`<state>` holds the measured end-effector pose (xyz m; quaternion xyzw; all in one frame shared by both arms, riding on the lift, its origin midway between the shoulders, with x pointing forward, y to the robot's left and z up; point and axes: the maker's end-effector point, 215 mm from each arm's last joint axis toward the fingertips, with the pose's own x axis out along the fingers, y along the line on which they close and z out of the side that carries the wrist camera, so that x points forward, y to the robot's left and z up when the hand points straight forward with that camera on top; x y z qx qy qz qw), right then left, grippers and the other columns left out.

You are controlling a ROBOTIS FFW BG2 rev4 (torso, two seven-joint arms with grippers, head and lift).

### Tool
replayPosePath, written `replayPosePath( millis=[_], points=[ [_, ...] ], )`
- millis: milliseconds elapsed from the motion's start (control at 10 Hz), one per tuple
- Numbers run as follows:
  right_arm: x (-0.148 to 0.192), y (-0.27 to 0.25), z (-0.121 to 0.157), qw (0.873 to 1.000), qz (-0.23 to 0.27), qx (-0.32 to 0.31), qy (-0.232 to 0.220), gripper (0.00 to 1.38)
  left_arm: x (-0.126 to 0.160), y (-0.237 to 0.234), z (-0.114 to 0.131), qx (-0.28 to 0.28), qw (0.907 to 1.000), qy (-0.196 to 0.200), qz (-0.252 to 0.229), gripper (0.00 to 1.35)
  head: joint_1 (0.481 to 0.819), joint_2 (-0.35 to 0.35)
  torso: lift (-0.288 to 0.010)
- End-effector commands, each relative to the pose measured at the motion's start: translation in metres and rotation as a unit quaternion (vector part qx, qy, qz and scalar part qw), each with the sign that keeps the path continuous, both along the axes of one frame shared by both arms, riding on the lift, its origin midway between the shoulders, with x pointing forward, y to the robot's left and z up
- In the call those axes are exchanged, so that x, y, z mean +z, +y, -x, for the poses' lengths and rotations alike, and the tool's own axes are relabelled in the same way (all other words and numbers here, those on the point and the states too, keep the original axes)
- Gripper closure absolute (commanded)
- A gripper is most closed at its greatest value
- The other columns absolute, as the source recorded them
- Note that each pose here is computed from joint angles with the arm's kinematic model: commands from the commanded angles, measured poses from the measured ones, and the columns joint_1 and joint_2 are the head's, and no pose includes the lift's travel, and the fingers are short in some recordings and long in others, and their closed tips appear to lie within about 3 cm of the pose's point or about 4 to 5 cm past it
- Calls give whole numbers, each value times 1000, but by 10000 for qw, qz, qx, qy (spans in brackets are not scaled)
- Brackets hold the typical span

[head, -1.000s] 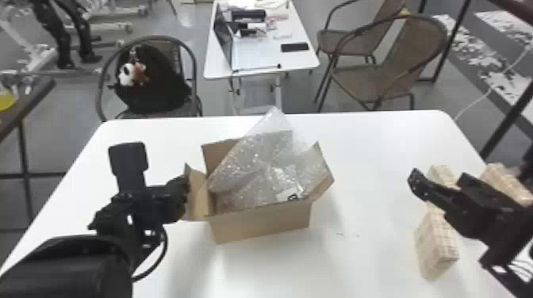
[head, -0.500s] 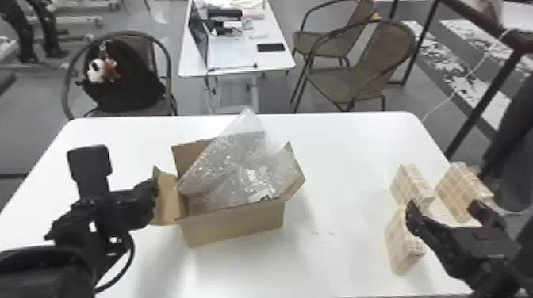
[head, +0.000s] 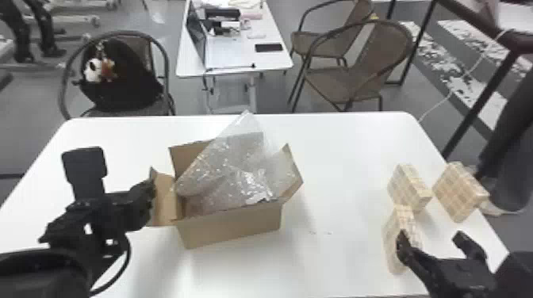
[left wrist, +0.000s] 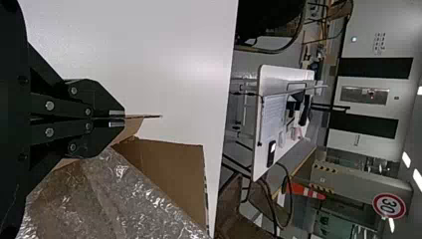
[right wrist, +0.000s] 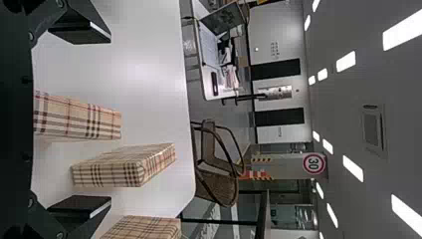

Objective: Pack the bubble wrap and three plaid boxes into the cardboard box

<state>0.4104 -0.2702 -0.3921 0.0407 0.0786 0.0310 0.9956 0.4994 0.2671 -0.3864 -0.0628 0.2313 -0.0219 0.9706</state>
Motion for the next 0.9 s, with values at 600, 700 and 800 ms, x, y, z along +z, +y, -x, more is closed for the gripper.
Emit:
replayPosePath(
  millis=[600, 700, 800],
  points=[
    [-73, -24, 2, 9976, 421, 13, 556, 300, -3, -2, 2, -8, 10000, 0, 36, 1216, 695, -22, -92],
    [-75, -24, -4, 9978, 411, 12, 527, 314, -2, -3, 2, -15, 10000, -8, 37, 1216, 695, -29, -92],
    [-77, -22, -9, 9979, 380, 32, 519, 499, -3, -3, 3, -15, 10000, 0, 37, 1216, 695, -34, -92]
  ],
)
